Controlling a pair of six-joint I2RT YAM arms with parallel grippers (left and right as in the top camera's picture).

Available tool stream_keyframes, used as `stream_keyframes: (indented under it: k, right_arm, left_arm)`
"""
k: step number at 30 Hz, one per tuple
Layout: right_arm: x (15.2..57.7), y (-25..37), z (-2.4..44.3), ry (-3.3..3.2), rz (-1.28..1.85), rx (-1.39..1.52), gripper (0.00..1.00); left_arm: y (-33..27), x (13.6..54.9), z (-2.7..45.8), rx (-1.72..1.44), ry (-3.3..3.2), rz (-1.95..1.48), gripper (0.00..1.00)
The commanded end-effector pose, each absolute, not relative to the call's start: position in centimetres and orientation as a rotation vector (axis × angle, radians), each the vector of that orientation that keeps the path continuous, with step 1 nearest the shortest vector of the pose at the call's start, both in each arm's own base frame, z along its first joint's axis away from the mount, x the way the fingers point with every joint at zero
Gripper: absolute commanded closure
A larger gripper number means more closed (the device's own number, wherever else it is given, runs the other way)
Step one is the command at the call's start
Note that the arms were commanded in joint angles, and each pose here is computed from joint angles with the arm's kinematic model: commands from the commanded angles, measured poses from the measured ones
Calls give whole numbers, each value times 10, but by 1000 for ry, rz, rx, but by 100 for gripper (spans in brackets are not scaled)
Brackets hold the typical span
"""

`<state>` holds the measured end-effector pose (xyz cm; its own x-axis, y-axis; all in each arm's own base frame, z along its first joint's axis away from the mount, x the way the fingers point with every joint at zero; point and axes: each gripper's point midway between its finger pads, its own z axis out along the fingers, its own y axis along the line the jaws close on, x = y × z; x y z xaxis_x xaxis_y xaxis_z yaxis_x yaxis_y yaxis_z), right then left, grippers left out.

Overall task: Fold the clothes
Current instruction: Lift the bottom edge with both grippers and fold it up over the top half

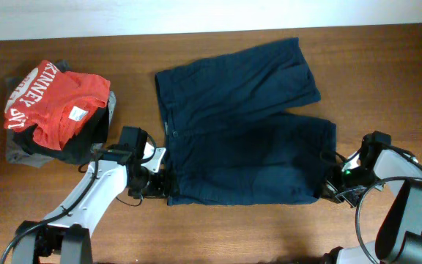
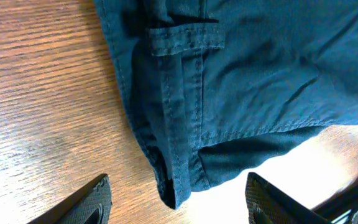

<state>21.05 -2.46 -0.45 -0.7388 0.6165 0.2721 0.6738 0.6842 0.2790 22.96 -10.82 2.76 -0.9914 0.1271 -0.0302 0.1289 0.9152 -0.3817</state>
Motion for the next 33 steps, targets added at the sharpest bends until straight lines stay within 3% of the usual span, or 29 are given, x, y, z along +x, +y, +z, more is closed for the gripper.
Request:
stream_keyframes:
  k: [1,10,15,20,25,29,33]
  right_arm:
    - [202,-26,-12,-2730,-504,-1009,96]
    - [200,-25,-11,-2724,-505,-1006,96]
    - [200,-25,-11,-2727,-506,-998,96]
    - [200,-25,-11,-2737,-508,-978,96]
    - [201,-26,-12,-2741,-508,-979,96]
    - [201,-26,-11,-2742,-509,-979,96]
    - [210,-29,9,-2819,-517,-989,96]
  left_arm:
    - [-112,223,24,213,3091,-635,32]
    - [-120,182,2,-94,3256,-567,32]
    - [-109,185,-15,-149,3217,-467,33]
    - [-110,206,-17,-126,3125,-447,52]
    - [-106,211,-18,-147,3108,-405,59]
    - [-105,206,-18,-160,3132,-403,99]
    - [-110,182,-9,-188,3230,-478,99]
